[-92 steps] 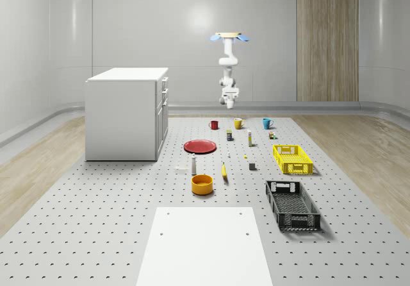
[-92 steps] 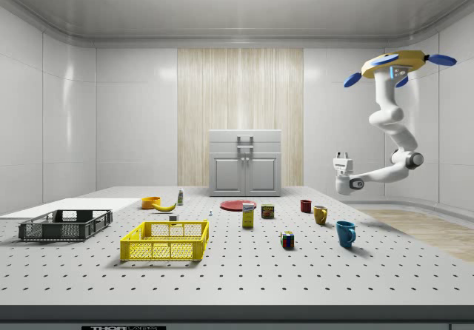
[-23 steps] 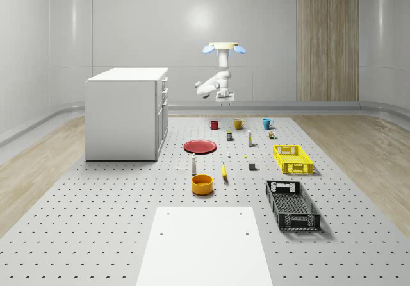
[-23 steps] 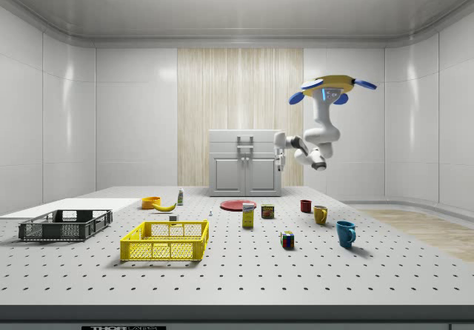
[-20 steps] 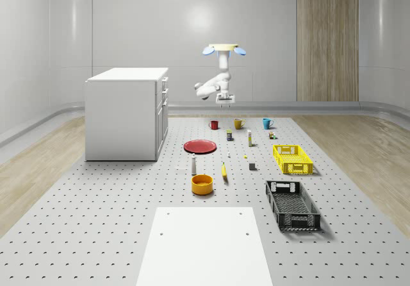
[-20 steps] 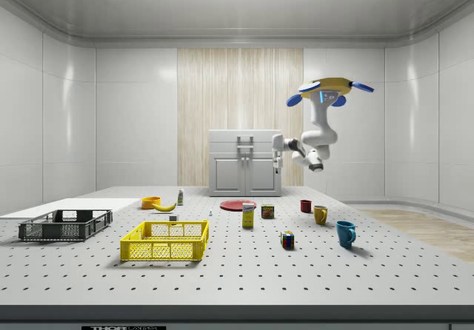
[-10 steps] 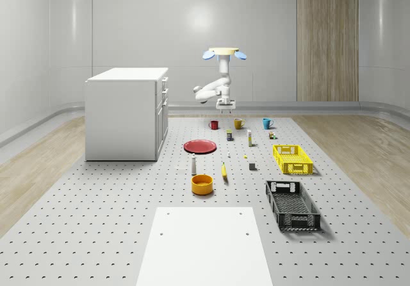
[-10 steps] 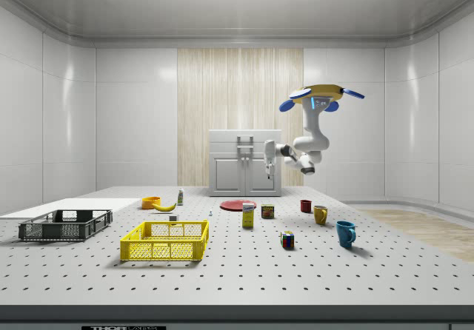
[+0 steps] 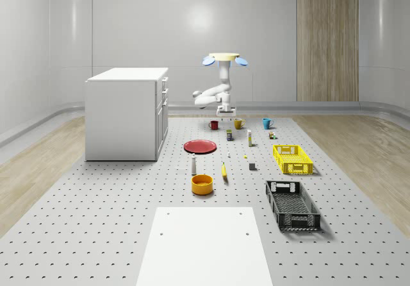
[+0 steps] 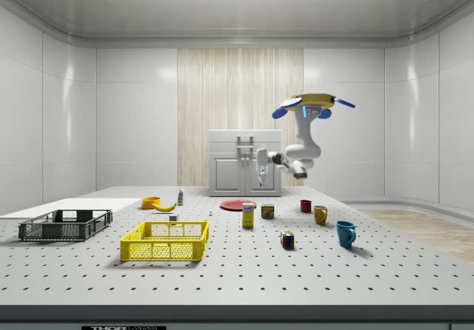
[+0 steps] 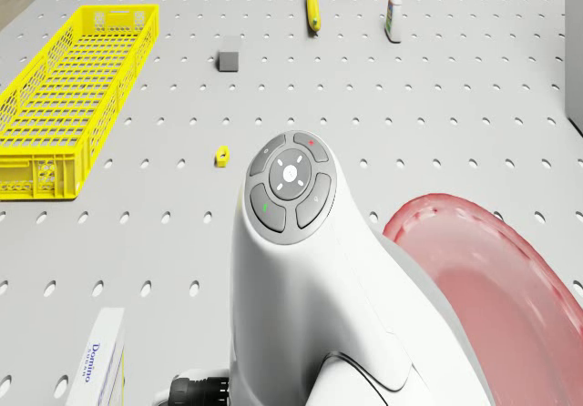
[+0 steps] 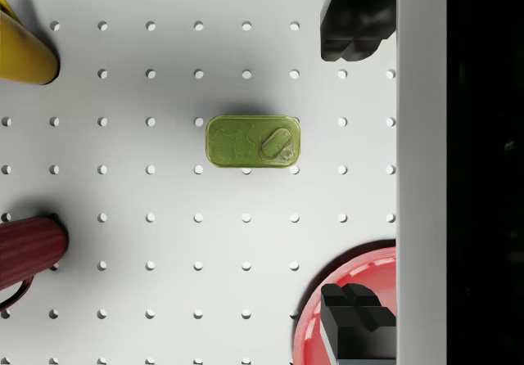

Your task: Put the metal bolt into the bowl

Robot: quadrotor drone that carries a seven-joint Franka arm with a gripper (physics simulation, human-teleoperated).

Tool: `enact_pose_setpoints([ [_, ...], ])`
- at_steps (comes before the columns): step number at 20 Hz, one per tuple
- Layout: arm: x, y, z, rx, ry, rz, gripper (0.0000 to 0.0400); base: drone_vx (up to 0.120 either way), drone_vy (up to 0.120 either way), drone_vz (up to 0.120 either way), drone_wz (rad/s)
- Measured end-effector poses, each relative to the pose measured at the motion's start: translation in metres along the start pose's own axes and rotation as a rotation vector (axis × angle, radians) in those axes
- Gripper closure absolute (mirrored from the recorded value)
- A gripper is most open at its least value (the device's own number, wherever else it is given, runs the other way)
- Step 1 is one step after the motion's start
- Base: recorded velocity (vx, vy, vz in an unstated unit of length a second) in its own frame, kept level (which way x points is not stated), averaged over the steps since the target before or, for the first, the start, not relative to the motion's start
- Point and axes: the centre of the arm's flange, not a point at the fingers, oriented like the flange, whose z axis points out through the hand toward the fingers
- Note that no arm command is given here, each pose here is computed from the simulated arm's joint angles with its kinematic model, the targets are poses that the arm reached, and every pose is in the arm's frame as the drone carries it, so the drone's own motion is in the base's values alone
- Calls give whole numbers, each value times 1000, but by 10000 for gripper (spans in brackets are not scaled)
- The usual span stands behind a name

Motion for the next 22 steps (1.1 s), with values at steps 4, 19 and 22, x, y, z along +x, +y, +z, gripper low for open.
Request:
enact_pose_setpoints([
  [4,0,0,0,0,0,0,0,120,0,-50,0],
  [19,0,0,0,0,1,0,0,120,0,-40,0],
  [22,0,0,0,0,1,0,0,120,0,0,0],
])
